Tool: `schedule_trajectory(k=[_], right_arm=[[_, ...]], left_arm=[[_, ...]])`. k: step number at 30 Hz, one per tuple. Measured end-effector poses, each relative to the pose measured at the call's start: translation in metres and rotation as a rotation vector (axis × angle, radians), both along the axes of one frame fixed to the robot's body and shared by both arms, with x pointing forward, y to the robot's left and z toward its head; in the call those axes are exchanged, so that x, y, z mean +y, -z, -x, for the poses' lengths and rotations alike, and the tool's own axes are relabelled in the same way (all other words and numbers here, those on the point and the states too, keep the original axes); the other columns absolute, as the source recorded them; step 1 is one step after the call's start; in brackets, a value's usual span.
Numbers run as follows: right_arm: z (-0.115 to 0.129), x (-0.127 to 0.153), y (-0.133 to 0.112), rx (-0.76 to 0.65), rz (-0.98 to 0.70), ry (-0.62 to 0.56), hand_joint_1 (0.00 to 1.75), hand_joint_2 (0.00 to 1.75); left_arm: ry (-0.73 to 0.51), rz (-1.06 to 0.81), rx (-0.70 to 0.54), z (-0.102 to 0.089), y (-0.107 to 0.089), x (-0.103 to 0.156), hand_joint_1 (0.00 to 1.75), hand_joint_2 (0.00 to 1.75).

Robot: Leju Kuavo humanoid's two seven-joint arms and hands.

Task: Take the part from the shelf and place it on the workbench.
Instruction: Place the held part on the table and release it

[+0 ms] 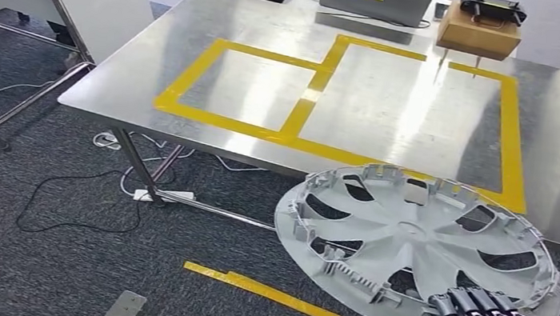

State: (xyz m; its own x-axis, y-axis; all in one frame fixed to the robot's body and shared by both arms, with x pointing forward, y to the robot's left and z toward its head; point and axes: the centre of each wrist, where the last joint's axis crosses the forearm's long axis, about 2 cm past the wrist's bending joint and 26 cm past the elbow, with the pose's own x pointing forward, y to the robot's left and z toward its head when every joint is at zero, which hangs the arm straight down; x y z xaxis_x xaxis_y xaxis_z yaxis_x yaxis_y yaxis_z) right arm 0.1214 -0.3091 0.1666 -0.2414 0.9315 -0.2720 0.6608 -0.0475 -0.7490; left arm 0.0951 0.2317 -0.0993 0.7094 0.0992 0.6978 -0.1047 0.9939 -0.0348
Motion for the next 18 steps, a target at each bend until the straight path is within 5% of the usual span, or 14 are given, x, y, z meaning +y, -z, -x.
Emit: schedule_trajectory(k=[18], right_arm=[[-0.0012,-0.0057,-0.0052,-0.022,0.026,0.003,1.75,1.75]], left_arm=[[-0.026,0.01,-0.001,0.0026,0.0006,0.0006,0.0,1.75]])
